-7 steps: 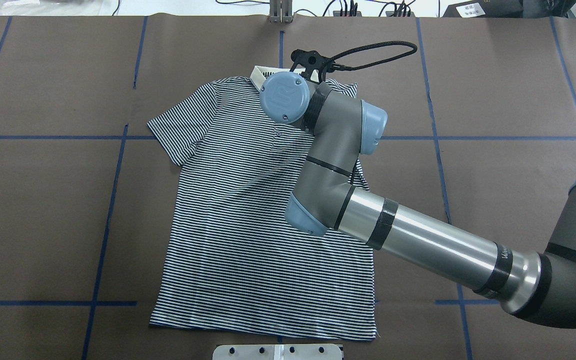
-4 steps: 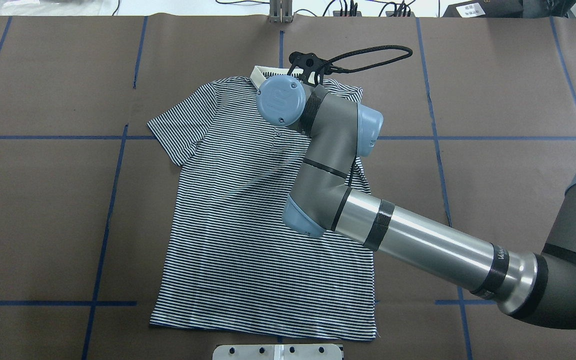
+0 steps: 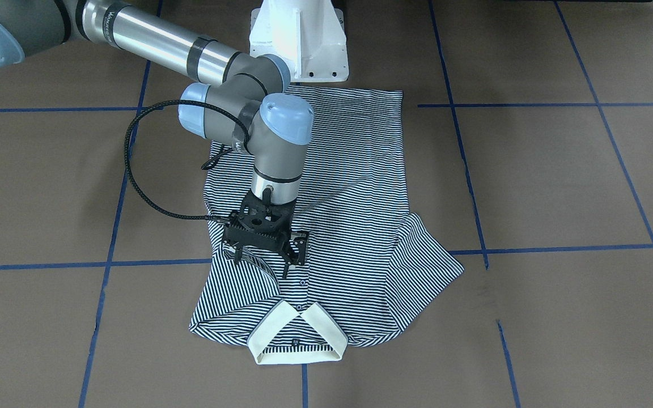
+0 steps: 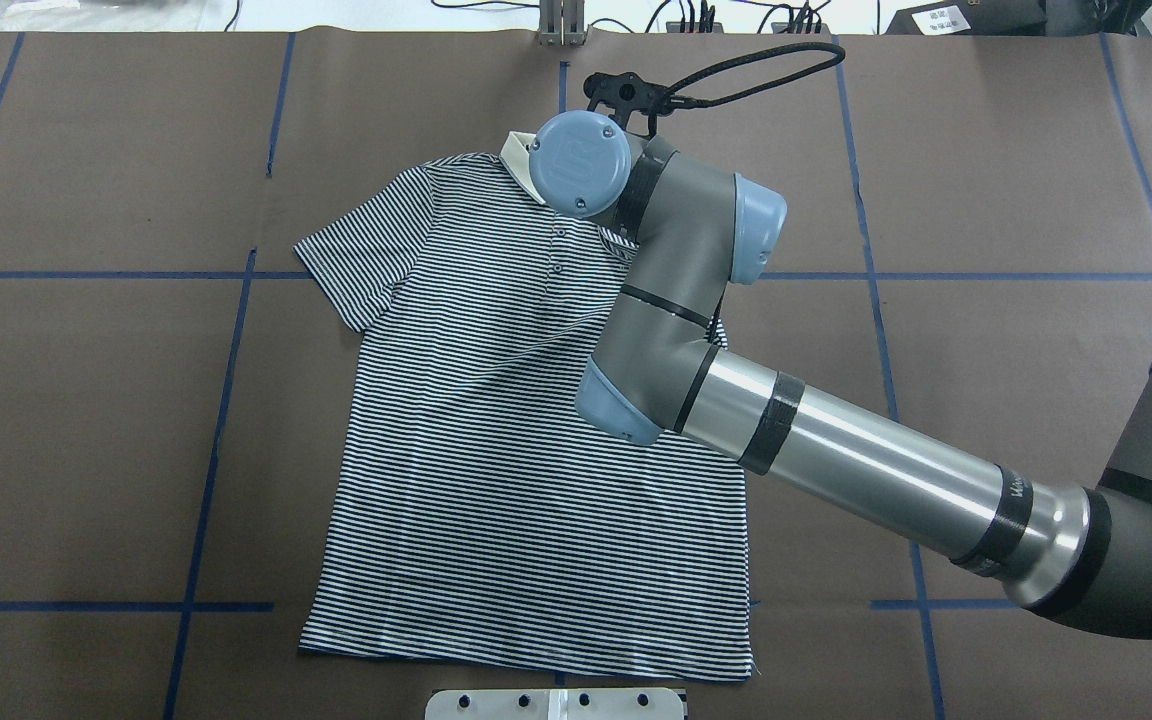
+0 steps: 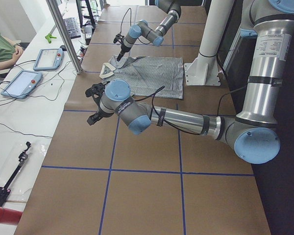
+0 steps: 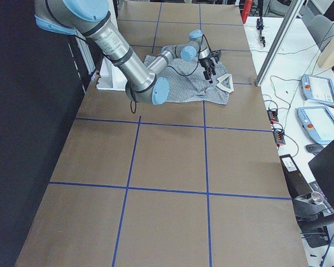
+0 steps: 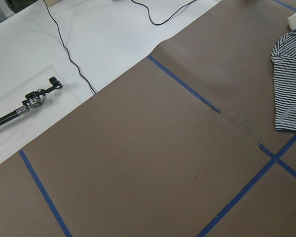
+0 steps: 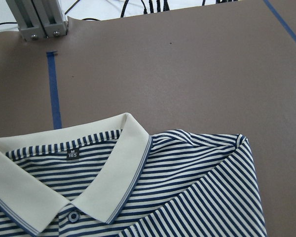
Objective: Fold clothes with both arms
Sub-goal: 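Grasp the sleeve with the right gripper and fold it onto the shirt back, then withdraw the right gripper while moving the left gripper toward the other sleeve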
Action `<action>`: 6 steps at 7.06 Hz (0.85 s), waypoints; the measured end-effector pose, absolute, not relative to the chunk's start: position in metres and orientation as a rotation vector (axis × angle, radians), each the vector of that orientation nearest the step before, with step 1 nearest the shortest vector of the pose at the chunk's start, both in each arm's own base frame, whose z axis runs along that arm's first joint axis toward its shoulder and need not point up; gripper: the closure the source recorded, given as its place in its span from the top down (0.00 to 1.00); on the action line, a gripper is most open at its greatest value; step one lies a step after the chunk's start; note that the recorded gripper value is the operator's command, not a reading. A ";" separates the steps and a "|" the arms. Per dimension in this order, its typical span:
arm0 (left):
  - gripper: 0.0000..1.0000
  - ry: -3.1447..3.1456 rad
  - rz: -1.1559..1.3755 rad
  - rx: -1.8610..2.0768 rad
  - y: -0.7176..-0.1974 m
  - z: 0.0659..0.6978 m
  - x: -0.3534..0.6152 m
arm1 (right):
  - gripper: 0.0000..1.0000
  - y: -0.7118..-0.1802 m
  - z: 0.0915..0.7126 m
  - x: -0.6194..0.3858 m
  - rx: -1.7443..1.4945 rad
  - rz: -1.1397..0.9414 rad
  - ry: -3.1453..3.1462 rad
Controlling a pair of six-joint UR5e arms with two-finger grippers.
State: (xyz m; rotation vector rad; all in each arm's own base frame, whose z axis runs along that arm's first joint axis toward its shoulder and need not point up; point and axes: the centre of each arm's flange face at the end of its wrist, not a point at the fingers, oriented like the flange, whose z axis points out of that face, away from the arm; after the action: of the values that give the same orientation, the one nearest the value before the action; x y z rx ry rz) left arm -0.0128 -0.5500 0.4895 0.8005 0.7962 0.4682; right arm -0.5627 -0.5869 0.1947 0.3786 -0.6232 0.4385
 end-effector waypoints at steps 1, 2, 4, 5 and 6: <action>1.00 0.821 0.442 0.780 -0.554 0.483 -0.002 | 1.00 -0.596 0.198 -0.532 0.350 0.360 -0.656; 1.00 0.865 0.398 0.749 -0.563 0.469 0.019 | 1.00 -0.602 0.212 -0.485 0.332 0.276 -0.690; 1.00 0.956 0.277 0.678 -0.588 0.418 0.088 | 1.00 -0.619 0.260 -0.363 0.319 0.112 -0.731; 1.00 0.988 0.213 0.659 -0.599 0.383 0.135 | 1.00 -0.631 0.289 -0.303 0.311 0.036 -0.751; 1.00 0.993 0.171 0.663 -0.601 0.355 0.187 | 1.00 -0.637 0.326 -0.247 0.312 -0.031 -0.782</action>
State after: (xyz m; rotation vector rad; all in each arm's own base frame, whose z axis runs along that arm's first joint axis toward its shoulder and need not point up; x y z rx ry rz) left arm 0.1867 -0.6006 0.3553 0.6634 0.9927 0.1713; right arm -0.2473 -0.6375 0.3256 0.3119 -0.7822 -0.0313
